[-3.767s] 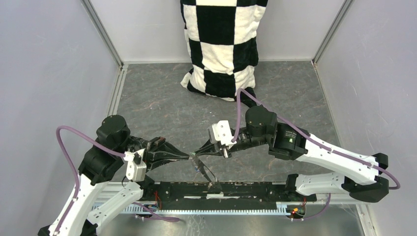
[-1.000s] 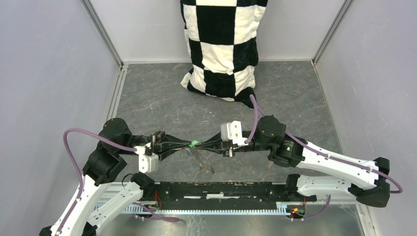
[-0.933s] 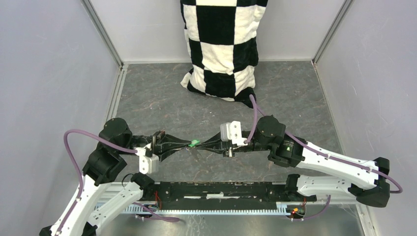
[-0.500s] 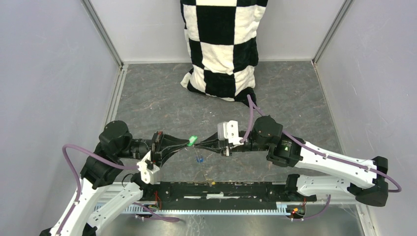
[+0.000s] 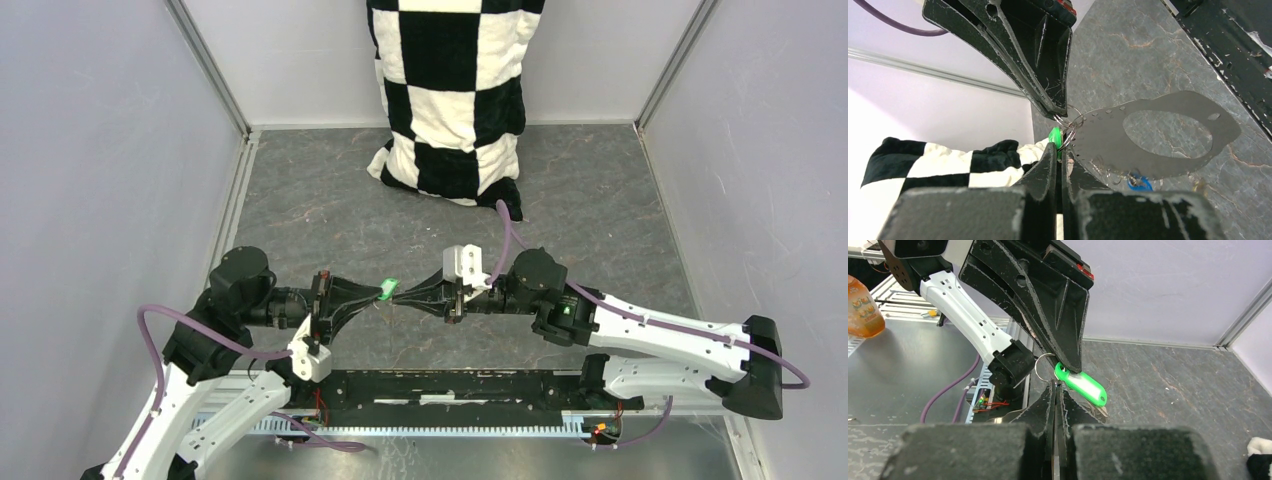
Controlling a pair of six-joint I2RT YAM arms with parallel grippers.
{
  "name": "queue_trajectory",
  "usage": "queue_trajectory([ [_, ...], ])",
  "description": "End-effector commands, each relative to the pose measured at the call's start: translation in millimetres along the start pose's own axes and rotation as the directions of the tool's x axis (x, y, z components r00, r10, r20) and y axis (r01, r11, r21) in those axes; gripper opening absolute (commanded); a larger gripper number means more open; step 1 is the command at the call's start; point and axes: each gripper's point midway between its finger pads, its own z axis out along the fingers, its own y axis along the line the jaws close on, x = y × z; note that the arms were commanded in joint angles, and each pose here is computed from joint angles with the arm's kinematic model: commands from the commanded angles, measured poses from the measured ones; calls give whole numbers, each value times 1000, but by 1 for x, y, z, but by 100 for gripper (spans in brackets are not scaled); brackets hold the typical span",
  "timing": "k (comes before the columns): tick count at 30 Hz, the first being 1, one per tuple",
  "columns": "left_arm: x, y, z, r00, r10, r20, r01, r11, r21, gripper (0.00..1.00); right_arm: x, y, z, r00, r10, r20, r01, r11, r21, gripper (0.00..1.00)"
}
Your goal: Put the keys on the keyring
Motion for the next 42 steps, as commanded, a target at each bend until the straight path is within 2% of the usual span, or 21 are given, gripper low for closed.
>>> queue_trajectory([
  [1,6,-18,-1,1000,-1,-24,2,999,49,4,-62,-13,-7,976,-39,216,23,997,75,0],
  [2,7,-19,-2,1000,4,-31,-3,999,47,7,-62,-13,-7,975,-39,217,23,997,74,0],
  [3,8,-19,-3,999,11,-38,-10,999,45,15,-62,-13,-7,975,-39,218,23,997,75,0],
  [5,8,-20,-4,999,19,-43,-17,999,40,49,-61,-11,-6,976,-38,215,25,998,63,0],
  [7,5,-21,-5,999,16,-34,-15,999,37,54,-59,-10,-5,979,-33,203,23,998,52,0],
  [9,1,-20,-5,1000,-21,-20,21,999,32,63,-57,-9,-3,982,-27,187,19,999,43,0],
  [10,-1,-19,-5,998,-54,-15,55,998,30,74,-56,-8,-2,984,-31,177,24,999,40,0],
  [12,-6,-15,-5,990,-138,-3,138,990,28,82,-52,-10,-1,987,-48,151,42,998,42,0],
  [14,-13,-9,-4,974,-226,17,225,974,34,99,-50,-12,0,990,-62,129,57,997,45,0],
  [15,-17,-5,-4,966,-259,25,258,966,35,100,-49,-12,0,990,-68,121,63,997,45,0],
  [21,-24,37,0,905,-419,72,423,904,-62,99,-47,-13,2,991,-87,97,84,996,39,0],
  [22,-27,45,1,900,-426,93,433,898,-74,97,-45,-14,2,992,-92,87,88,995,42,0],
  [24,-34,54,2,876,-464,129,475,877,-74,85,-45,-15,2,992,-100,81,96,994,50,0],
  [27,-37,55,8,814,-560,153,570,821,-27,70,-45,-18,1,991,-107,87,101,992,71,0],
  [30,-36,50,13,763,-628,151,633,774,18,46,-44,-20,1,990,-108,94,101,991,83,0],
  [32,-39,46,14,739,-656,153,657,752,52,36,-44,-23,0,989,-111,98,101,990,99,0],
  [36,-38,37,15,712,-689,136,684,724,89,28,-46,-27,-3,986,-119,114,105,986,127,1],
  [42,-28,33,16,723,-683,102,681,730,60,23,-49,-29,-7,984,-122,129,102,983,152,0],
])
